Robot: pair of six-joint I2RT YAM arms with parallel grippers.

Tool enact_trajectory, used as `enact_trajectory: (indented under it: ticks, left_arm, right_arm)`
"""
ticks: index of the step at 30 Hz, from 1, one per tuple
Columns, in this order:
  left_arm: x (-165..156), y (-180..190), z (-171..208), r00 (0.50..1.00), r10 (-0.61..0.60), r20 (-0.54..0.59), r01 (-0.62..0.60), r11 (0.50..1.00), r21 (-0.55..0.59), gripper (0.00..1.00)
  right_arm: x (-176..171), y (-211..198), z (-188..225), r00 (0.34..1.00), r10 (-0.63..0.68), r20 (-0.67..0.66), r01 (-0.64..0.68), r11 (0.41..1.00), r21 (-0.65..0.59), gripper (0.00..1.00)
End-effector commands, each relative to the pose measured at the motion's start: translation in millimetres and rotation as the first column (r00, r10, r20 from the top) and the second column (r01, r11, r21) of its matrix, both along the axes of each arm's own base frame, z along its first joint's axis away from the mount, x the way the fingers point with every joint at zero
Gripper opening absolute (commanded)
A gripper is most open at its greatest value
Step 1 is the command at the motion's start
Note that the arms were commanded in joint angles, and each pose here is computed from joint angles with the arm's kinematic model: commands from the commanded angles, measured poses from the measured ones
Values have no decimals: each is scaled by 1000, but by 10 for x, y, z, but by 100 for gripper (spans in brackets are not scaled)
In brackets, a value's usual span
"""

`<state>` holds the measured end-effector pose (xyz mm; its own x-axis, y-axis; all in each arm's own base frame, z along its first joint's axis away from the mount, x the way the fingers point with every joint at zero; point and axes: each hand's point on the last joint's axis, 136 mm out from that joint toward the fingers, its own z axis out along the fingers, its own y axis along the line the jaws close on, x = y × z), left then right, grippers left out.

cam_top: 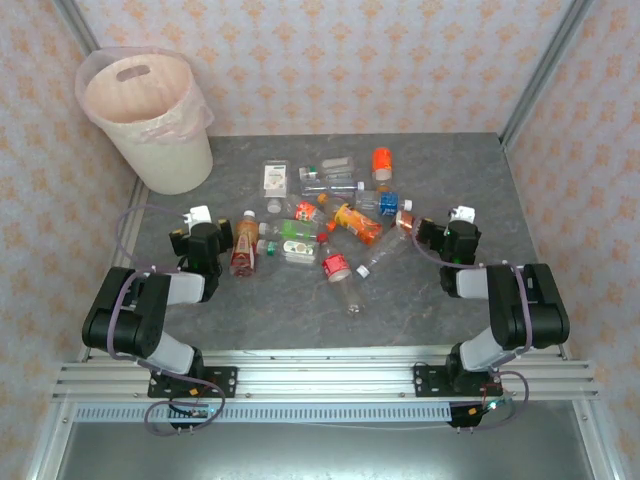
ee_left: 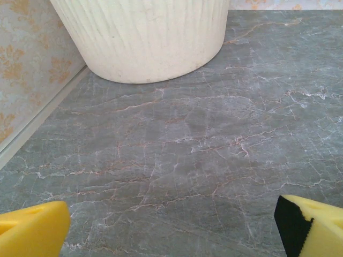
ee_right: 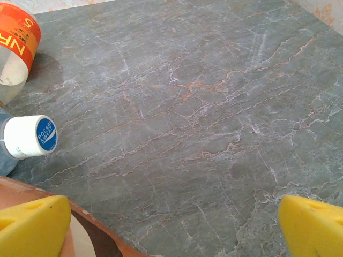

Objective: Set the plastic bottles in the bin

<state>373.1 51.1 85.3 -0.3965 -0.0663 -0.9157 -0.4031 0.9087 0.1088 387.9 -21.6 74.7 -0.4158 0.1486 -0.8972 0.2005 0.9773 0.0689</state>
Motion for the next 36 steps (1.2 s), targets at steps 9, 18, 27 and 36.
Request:
enact_trajectory:
  ticks: [9, 18, 27, 36]
  left_arm:
    - [39, 40, 174, 997, 32, 65, -33, 999, 6, 100]
    - [40, 40, 176, 997, 31, 66, -32, 999, 6, 100]
    - [64, -9, 210, 998, 2, 58, -2, 1000, 9, 100]
    - [35, -104, 525, 999, -30, -37, 30, 1000, 8, 100]
  right_arm:
    - [65, -48, 133, 999, -23, 48, 23, 1000, 9, 99]
    - [68, -51, 137, 999, -24, 49, 23, 1000, 10, 100]
    - [58, -61, 263, 998, -31, 51, 30, 999, 10, 99]
    - [-66, -254, 719, 981, -190, 44, 187, 980, 74, 99]
